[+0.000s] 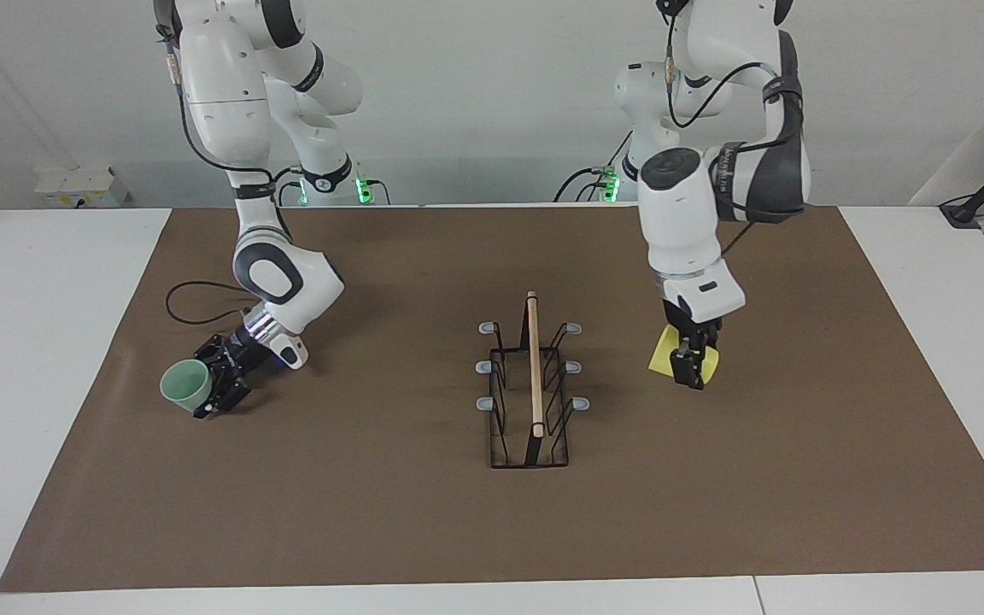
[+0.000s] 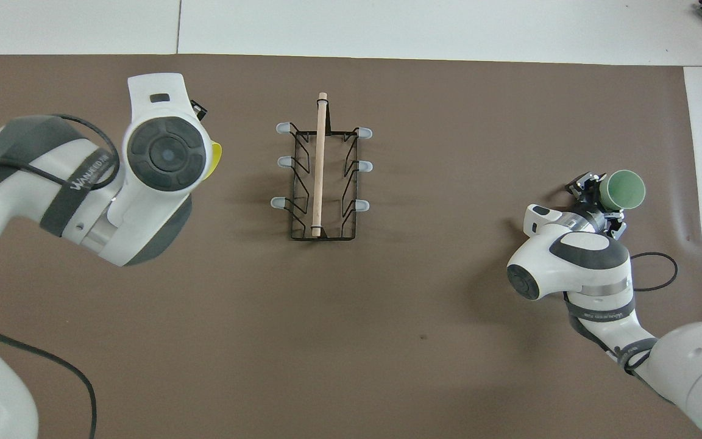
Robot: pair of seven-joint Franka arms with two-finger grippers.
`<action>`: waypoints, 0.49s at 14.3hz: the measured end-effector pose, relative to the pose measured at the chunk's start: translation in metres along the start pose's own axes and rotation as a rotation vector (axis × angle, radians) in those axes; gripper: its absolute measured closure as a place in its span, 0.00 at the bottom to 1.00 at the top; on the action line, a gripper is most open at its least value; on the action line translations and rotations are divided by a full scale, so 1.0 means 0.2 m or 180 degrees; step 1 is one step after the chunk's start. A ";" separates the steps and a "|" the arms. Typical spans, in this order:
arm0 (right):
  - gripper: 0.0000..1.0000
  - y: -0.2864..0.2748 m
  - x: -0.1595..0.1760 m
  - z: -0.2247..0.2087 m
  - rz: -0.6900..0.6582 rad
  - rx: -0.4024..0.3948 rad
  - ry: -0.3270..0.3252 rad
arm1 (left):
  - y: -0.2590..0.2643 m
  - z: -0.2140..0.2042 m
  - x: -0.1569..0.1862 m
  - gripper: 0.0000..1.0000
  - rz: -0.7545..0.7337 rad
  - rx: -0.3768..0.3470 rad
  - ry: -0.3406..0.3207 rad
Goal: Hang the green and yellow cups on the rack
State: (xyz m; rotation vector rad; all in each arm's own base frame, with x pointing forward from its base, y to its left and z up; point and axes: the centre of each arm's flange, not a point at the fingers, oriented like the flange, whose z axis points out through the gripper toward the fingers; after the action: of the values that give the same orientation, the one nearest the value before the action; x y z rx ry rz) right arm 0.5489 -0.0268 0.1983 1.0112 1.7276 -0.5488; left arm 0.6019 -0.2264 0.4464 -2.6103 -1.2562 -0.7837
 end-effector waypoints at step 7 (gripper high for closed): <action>0.33 0.05 -0.07 -0.06 0.0399 0.0301 0.0233 | -0.08 -0.22 -0.53 0.35 0.0196 -0.0326 0.0629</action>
State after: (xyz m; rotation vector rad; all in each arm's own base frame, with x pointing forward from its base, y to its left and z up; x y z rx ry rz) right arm 0.5522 -0.0172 0.2179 1.2112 1.7017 -0.5223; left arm 0.5181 -0.3050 0.4279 -2.5585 -1.1040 -1.0907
